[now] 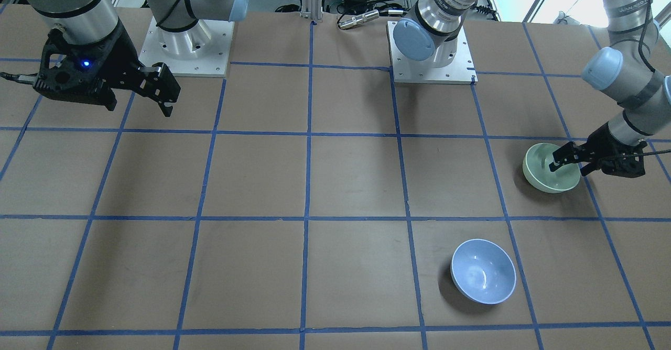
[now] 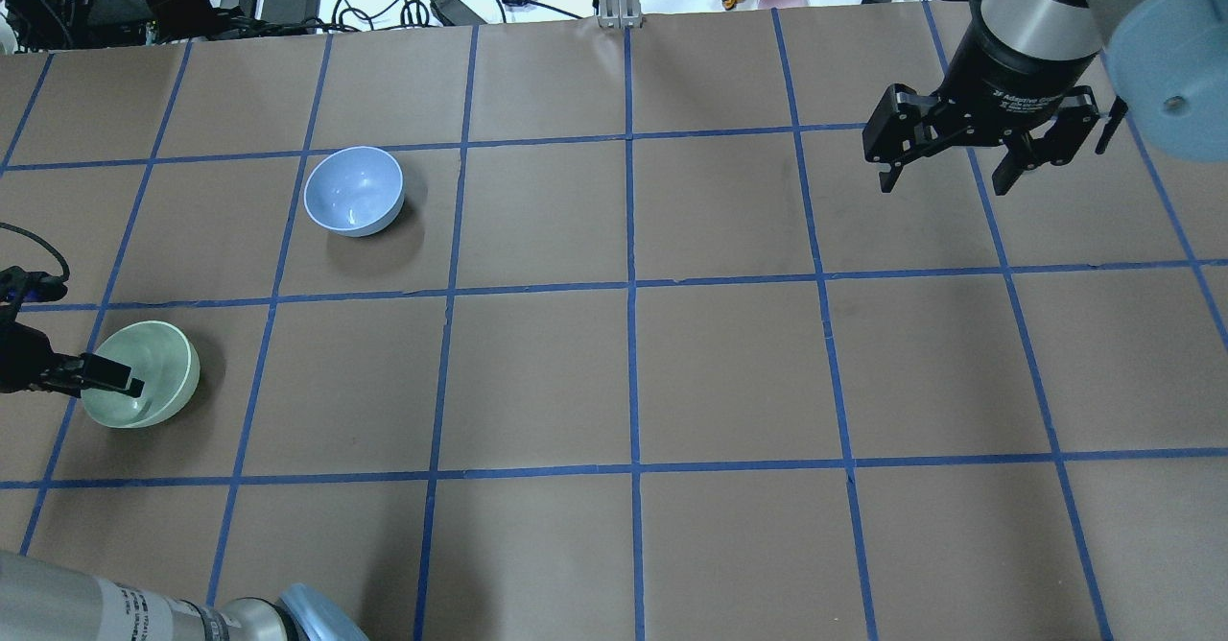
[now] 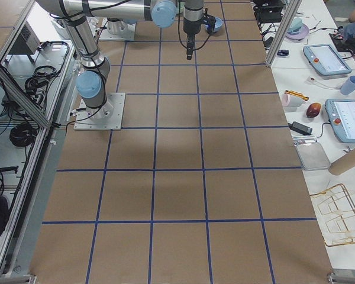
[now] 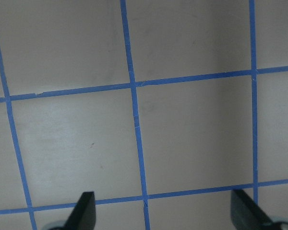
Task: Stack green bowl on blue bowl
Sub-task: 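Close the left gripper on the rim of the pale green bowl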
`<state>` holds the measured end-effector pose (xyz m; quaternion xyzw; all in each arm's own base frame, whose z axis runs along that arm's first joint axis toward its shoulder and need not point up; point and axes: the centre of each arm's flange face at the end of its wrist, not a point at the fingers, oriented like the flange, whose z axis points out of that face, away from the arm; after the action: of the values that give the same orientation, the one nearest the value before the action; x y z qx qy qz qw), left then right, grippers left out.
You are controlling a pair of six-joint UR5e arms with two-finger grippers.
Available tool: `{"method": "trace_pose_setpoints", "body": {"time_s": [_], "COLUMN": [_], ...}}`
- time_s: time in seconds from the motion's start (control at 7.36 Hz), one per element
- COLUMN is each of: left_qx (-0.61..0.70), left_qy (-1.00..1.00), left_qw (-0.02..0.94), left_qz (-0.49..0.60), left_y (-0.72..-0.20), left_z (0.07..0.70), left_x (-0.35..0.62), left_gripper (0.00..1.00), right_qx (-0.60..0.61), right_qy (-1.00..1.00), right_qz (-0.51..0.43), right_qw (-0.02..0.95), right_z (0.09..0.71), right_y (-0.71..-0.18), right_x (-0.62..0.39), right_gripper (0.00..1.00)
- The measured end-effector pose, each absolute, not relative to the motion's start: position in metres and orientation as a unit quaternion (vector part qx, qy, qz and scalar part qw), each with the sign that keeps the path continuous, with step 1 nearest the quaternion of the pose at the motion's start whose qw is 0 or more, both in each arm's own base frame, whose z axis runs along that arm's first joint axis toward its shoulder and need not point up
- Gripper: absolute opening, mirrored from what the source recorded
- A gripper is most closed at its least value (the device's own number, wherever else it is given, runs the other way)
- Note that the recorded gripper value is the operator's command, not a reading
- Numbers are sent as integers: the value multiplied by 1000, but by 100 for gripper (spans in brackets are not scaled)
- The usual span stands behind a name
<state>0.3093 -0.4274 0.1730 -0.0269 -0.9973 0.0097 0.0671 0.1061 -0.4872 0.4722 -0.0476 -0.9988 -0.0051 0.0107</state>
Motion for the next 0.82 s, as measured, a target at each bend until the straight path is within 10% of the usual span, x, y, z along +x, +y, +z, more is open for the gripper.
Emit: {"method": "trace_pose_setpoints", "body": {"time_s": [0.41, 0.82], "left_qx": [-29, -34], "left_qy": [-997, -997], "left_qw": [69, 70], "left_qz": [8, 9], "left_y": [-427, -428], "left_z": [172, 172], "left_x": [309, 309], "left_gripper": [3, 0], "right_qx": [-48, -48], "right_qy": [-999, -999], "right_qz": [-5, -5], "right_qw": [11, 11], "right_z": [472, 472], "right_y": [-487, -487], "right_x": [106, 106], "right_gripper": [100, 100]}}
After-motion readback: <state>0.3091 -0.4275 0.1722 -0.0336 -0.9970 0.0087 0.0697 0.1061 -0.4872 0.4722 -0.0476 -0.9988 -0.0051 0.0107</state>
